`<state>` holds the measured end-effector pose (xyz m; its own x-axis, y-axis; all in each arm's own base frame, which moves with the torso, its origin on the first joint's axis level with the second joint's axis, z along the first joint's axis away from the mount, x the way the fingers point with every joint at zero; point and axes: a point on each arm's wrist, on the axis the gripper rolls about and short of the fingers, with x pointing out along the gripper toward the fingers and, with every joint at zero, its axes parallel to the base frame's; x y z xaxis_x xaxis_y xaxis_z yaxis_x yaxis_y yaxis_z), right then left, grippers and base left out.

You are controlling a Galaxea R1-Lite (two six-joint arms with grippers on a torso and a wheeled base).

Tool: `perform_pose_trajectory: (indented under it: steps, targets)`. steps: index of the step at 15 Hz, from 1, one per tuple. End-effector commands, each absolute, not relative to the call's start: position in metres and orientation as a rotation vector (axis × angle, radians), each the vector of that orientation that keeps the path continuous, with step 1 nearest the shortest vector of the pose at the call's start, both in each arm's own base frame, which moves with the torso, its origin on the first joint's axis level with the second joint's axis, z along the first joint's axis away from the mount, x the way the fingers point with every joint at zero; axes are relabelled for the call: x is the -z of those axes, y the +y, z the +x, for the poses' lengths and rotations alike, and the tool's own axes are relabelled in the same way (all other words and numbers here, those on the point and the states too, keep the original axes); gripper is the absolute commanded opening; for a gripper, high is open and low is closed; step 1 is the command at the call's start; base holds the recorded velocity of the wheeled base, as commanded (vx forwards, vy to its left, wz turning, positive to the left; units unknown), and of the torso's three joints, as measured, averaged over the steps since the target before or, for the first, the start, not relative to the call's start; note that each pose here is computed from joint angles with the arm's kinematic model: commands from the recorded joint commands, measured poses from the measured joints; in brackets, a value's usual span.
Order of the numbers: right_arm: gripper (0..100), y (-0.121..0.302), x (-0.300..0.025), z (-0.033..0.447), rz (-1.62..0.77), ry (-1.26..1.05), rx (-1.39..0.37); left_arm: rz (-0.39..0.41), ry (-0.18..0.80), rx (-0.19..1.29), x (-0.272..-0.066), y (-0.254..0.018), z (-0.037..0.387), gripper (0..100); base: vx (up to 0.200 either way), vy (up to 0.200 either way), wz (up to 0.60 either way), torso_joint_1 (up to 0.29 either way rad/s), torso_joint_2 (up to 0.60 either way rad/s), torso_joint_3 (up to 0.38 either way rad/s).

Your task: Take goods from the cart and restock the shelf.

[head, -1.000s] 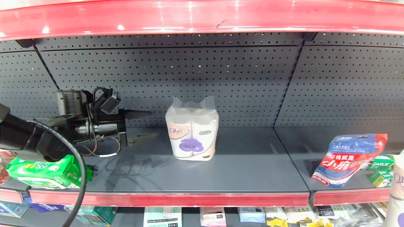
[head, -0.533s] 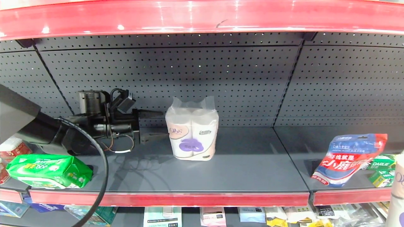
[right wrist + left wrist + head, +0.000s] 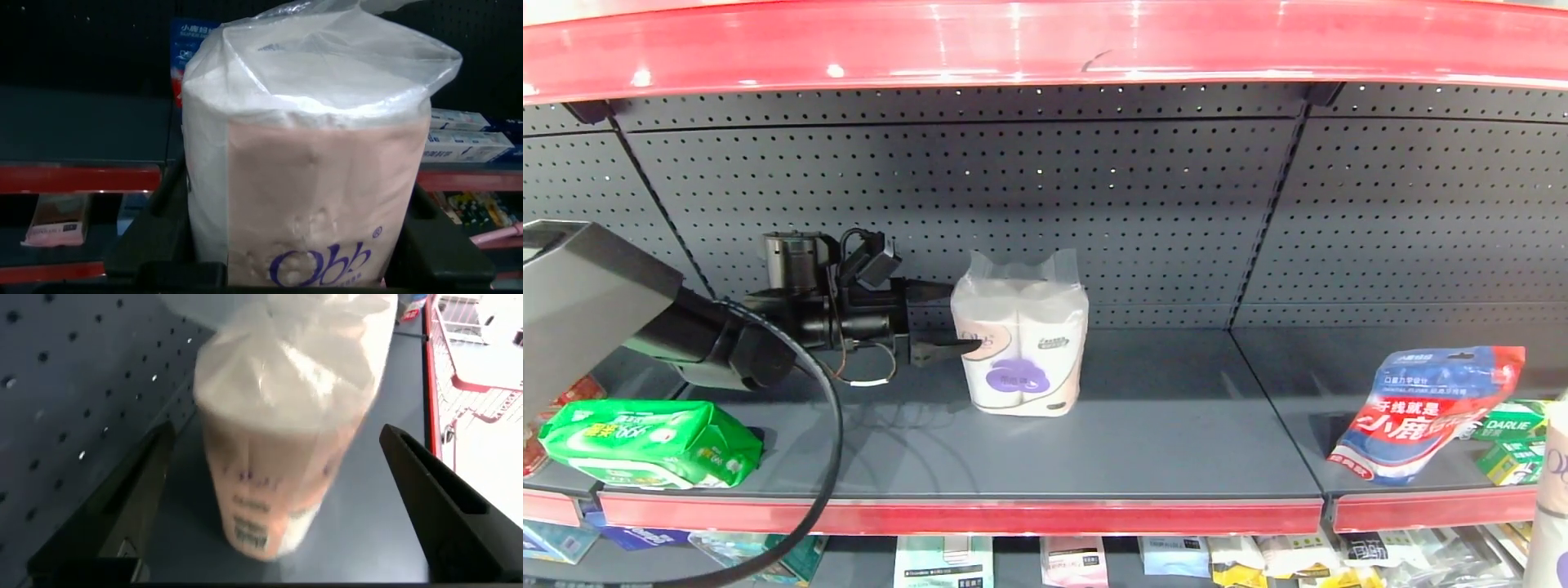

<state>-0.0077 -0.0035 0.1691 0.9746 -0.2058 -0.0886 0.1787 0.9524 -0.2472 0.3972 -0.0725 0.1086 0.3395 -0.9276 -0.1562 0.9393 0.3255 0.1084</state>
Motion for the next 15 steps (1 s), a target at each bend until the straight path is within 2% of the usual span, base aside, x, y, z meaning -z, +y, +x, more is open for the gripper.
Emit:
perform_pose_trajectory:
  steps: [1, 6, 15]
  targets:
    - [0, -0.004, -0.169, -0.007, -0.243, 0.118, 0.198, 0.197, 0.061, 1.239, -0.102, -0.081, 0.409, 100, 0.0, 0.0, 0.0, 0.0, 0.0, 0.0]
    - [0, -0.004, -0.169, -0.007, -0.246, 0.119, 0.204, 0.211, 0.036, 1.282, -0.097, -0.109, 0.423, 100, 0.0, 0.0, 0.0, 0.0, 0.0, 0.0]
    - [0, -0.004, -0.165, -0.004, -0.248, 0.145, 0.202, 0.221, 0.012, 1.302, -0.095, -0.122, 0.431, 100, 0.0, 0.0, 0.0, 0.0, 0.0, 0.0]
